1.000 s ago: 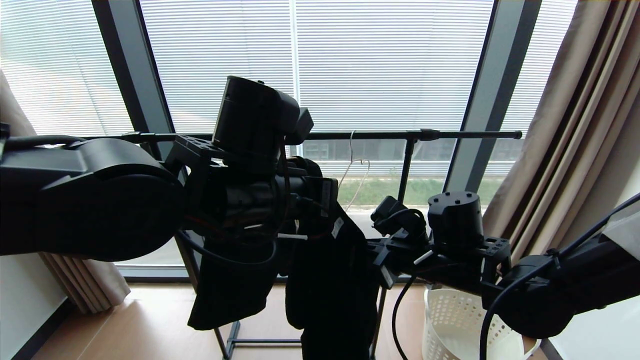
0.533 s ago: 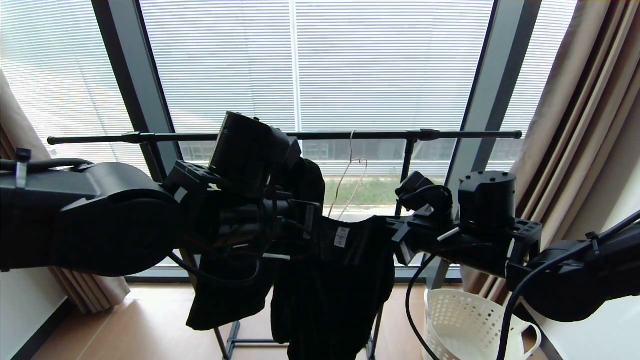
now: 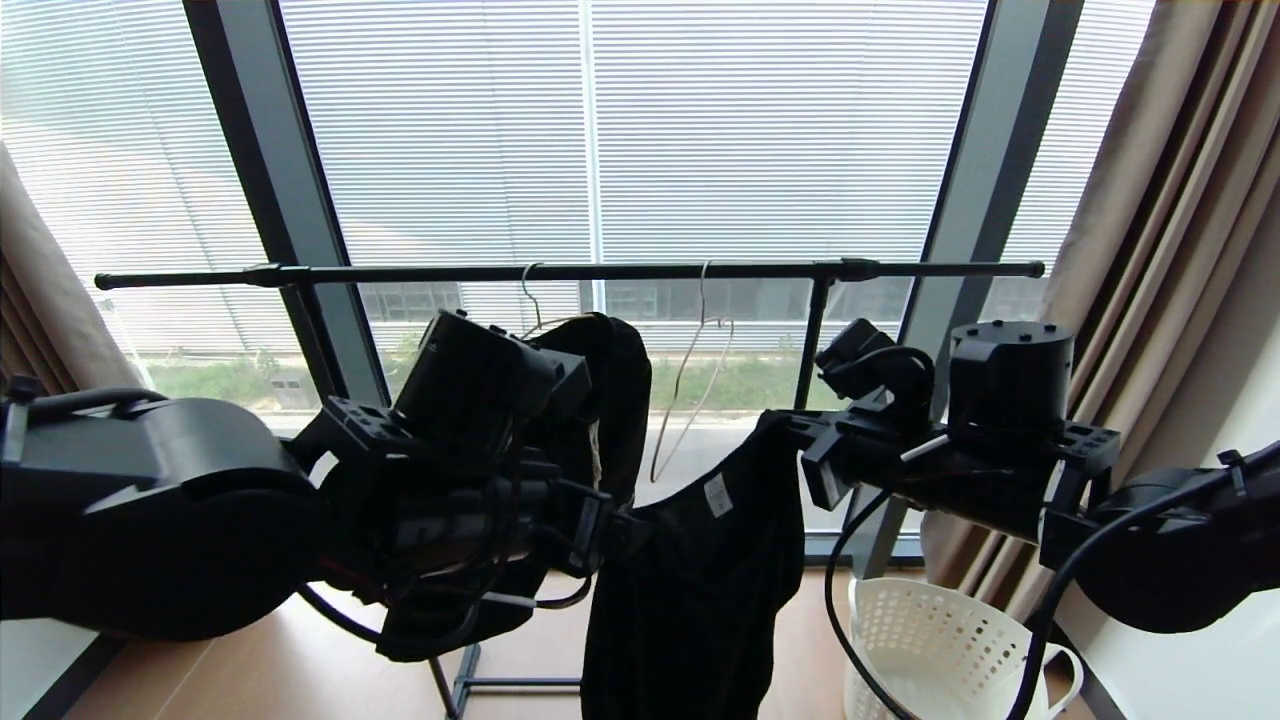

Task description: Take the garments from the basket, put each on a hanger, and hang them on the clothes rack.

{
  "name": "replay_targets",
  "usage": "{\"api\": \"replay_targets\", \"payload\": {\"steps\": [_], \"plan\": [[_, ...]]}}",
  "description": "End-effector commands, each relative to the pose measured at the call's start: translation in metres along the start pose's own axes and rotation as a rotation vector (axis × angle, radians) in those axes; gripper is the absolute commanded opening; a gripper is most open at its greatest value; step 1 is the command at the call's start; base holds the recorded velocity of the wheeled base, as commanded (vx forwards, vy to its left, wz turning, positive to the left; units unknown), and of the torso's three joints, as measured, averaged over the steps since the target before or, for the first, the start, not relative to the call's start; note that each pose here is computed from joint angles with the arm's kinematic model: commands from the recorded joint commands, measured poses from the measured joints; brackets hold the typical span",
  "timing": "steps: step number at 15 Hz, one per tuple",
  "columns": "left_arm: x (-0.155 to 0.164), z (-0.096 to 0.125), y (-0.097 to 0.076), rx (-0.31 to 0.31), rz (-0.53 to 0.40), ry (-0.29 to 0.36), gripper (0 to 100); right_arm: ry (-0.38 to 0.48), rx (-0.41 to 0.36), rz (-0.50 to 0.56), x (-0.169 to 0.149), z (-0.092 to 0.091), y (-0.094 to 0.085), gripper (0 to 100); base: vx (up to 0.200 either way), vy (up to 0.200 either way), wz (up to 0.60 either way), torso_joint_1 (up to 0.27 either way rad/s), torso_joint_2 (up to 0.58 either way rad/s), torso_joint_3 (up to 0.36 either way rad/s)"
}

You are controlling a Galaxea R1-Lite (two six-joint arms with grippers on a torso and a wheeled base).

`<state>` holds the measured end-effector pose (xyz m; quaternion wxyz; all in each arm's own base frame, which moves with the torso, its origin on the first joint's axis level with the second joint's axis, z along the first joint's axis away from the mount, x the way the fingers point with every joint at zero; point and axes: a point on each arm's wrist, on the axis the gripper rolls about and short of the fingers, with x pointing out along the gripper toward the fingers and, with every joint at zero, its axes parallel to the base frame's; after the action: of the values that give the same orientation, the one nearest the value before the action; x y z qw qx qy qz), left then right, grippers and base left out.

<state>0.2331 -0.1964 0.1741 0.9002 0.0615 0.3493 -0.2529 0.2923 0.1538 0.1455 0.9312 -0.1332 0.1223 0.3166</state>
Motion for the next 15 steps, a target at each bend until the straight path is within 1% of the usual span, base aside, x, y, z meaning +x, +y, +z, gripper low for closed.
{"api": "replay_targets", "payload": {"steps": [1,2,3,5,6,7,8,9,11,12,14,15], "plan": [[-0.019,-0.012,0.006,-0.001,-0.03,0.004,100,-0.027,-0.001,-0.035,-0.011,0.008,-0.005,0,0.0,0.0,0.0,0.0,0.0,0.0],[-0.024,-0.022,0.008,0.015,-0.063,0.025,100,-0.04,-0.001,-0.069,-0.018,0.013,-0.008,0,0.0,0.0,0.0,0.0,0.0,0.0],[-0.026,-0.034,0.009,0.044,-0.085,0.051,100,-0.05,-0.001,-0.121,-0.033,0.017,-0.009,0,0.0,0.0,0.0,0.0,0.0,0.0],[-0.023,-0.044,0.011,0.046,-0.088,0.044,100,-0.048,0.001,-0.201,-0.064,0.015,-0.005,0,0.0,0.0,0.0,0.0,0.0,0.0],[-0.018,-0.055,0.012,0.042,-0.094,0.006,100,-0.042,0.001,-0.243,-0.095,0.006,0.002,0,0.0,0.0,0.0,0.0,0.0,0.0],[-0.016,-0.06,0.014,0.04,-0.095,-0.022,100,-0.039,0.002,-0.261,-0.111,0.0,0.005,0,0.0,0.0,0.0,0.0,0.0,0.0],[-0.015,-0.064,0.014,0.039,-0.096,-0.053,100,-0.048,0.01,-0.296,-0.127,-0.002,0.001,0,0.0,0.0,0.0,0.0,0.0,0.0],[-0.015,-0.064,0.014,0.038,-0.096,-0.081,100,-0.028,0.021,-0.326,-0.135,-0.004,-0.005,0,0.0,0.0,0.0,0.0,0.0,0.0],[-0.017,-0.061,0.015,0.032,-0.087,-0.117,100,-0.012,0.024,-0.326,-0.144,-0.004,-0.003,0,0.0,0.0,0.0,0.0,0.0,0.0],[-0.02,-0.058,0.019,0.025,-0.076,-0.146,100,-0.002,0.025,-0.324,-0.145,-0.005,-0.002,0,0.0,0.0,0.0,0.0,0.0,0.0],[-0.023,-0.054,0.019,0.032,-0.077,-0.17,100,-0.005,0.024,-0.329,-0.145,-0.004,-0.003,0,0.0,0.0,0.0,0.0,0.0,0.0],[-0.024,-0.052,0.019,0.042,-0.077,-0.179,100,-0.012,0.02,-0.33,-0.145,-0.002,-0.003,0,0.2,0.0,0.0,-0.002,0.01,0.002]]}}
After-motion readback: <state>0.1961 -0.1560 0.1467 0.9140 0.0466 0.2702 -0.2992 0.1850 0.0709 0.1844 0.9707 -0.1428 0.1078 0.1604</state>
